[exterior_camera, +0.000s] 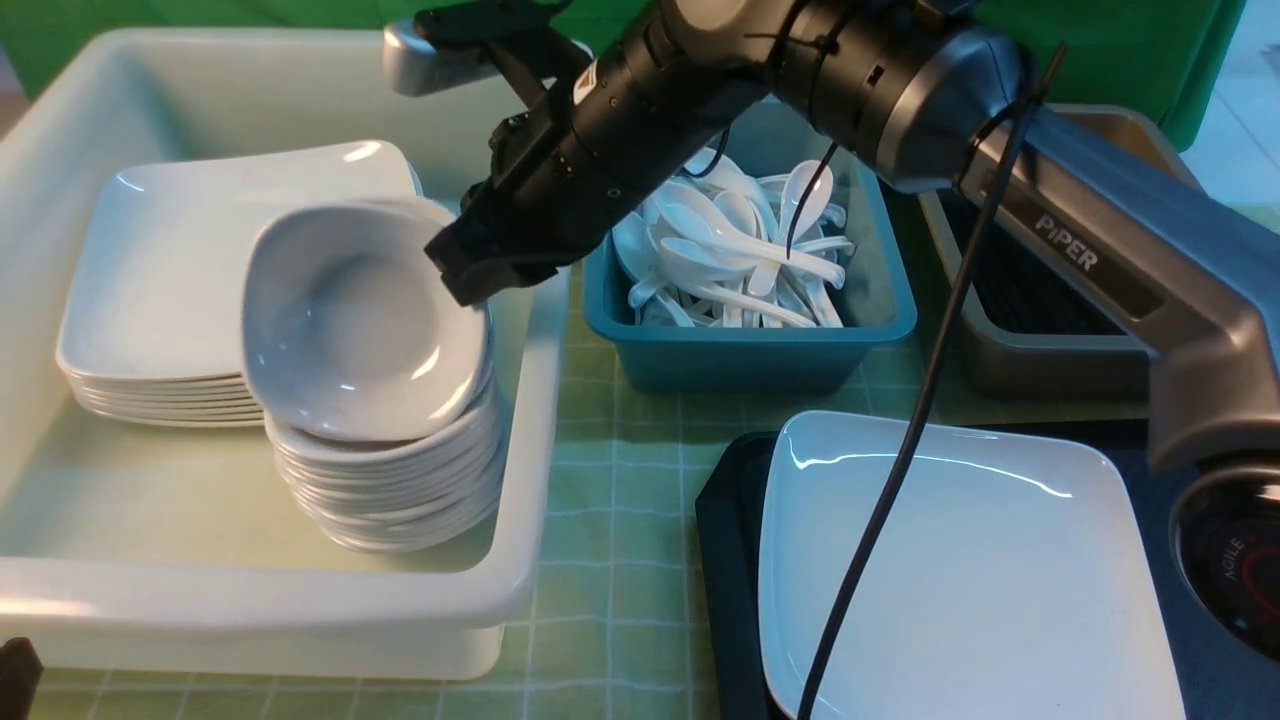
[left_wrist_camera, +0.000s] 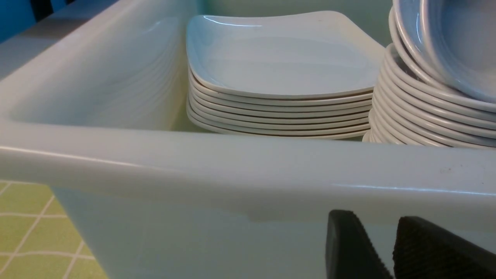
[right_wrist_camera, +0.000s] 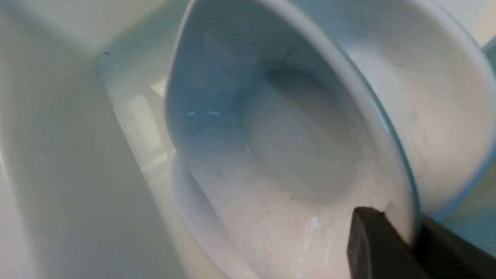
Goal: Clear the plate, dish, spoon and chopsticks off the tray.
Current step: Use the right arm to put the small plate into the large storage box on the left
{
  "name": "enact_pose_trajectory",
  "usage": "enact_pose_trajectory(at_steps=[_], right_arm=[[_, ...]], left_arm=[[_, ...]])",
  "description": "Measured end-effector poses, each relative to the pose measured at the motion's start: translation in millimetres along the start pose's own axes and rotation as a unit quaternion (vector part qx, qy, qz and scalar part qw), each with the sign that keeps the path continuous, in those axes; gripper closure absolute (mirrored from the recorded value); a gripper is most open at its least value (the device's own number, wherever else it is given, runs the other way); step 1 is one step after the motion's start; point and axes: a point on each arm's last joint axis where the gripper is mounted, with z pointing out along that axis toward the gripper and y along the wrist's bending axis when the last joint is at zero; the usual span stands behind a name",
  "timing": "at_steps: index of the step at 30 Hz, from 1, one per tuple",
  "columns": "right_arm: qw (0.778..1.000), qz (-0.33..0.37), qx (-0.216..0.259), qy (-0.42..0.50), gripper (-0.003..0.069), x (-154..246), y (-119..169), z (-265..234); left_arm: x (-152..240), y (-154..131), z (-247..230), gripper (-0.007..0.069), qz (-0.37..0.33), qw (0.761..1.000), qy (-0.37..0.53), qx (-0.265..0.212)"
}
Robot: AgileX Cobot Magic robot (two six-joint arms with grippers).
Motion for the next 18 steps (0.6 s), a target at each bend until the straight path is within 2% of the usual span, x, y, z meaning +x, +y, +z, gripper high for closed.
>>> enact_pose_trajectory(at_steps=[6,18], right_arm=[[1.000,-0.005,0.011,0.002,0.0596,0.5,-2.1,0.4],[1.000,-0.016,0.020,0.007,0.0414,-1.2,-2.9,-2.0]], left_arm=[[0.0,0.0,0.0,0.0442,0.000,1.000,0.000,0.000],[0.0,0.0,0.0,0.0426,-0.001,1.000,0.000,0.000]])
